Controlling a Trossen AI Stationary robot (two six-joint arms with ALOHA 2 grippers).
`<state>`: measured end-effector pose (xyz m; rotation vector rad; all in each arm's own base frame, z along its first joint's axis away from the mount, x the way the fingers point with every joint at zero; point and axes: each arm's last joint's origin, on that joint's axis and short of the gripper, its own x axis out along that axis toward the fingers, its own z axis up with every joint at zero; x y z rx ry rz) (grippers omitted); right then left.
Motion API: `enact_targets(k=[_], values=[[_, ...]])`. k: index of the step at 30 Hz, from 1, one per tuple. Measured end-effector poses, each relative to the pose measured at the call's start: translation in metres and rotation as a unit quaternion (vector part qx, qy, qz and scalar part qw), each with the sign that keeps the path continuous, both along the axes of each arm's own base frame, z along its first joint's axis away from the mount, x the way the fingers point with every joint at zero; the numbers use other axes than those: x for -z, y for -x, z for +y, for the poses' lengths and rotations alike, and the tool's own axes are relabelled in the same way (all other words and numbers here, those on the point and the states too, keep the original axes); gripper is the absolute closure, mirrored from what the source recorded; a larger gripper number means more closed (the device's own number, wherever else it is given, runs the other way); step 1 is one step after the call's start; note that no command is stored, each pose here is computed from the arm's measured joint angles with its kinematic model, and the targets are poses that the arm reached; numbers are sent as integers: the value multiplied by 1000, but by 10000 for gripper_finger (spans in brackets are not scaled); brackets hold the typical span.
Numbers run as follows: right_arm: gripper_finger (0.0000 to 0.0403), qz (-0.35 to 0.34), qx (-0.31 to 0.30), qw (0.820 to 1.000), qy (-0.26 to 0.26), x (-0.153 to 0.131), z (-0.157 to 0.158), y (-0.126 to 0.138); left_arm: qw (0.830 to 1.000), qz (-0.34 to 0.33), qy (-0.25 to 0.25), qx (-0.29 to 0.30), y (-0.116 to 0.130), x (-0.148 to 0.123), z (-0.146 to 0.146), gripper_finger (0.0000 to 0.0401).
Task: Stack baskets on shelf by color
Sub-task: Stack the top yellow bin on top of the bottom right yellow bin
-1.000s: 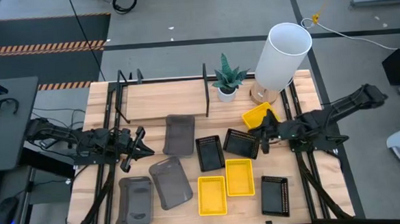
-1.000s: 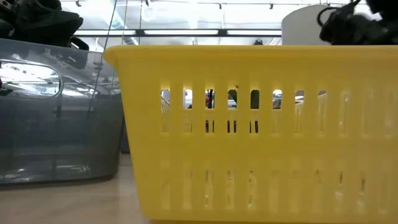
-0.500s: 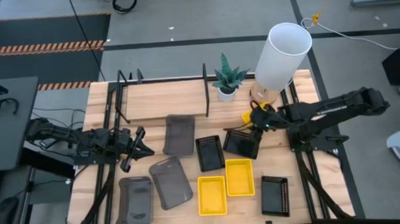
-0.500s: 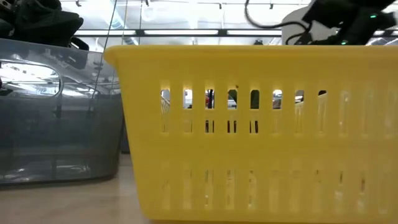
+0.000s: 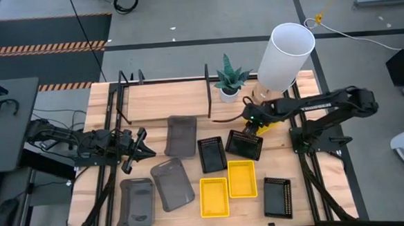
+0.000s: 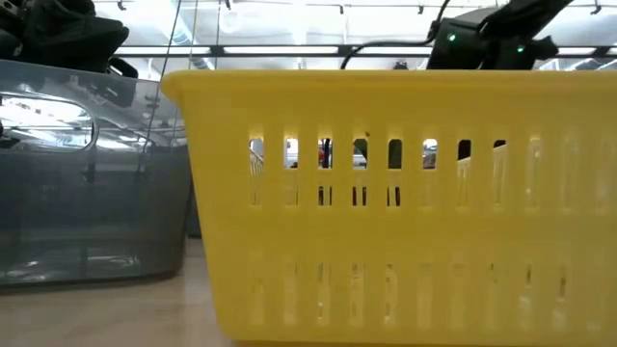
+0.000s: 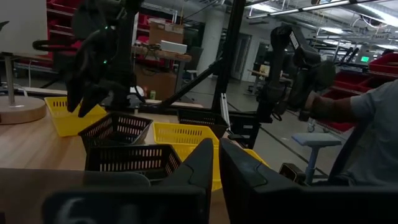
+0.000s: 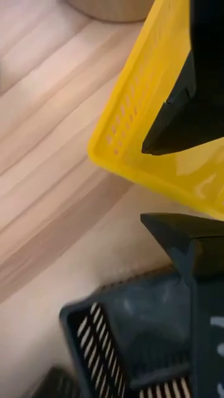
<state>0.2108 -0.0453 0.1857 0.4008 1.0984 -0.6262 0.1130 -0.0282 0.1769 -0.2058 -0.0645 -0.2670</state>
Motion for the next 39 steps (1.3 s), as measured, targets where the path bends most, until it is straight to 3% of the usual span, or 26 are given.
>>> enact_targets(k=[13,24,32,39], values=[[284,55,19,998,-20,20,-7,-12,1000,0,0,0,0,0,0,373],[392,72,57,995,-42,25,-6,-10,1000,0,0,0,0,0,0,363],[396,72,88,992,-57,21,1,-7,1000,0,0,0,0,0,0,373],[396,95,119,988,-18,-17,16,-4,1000,0,0,0,0,0,0,364]])
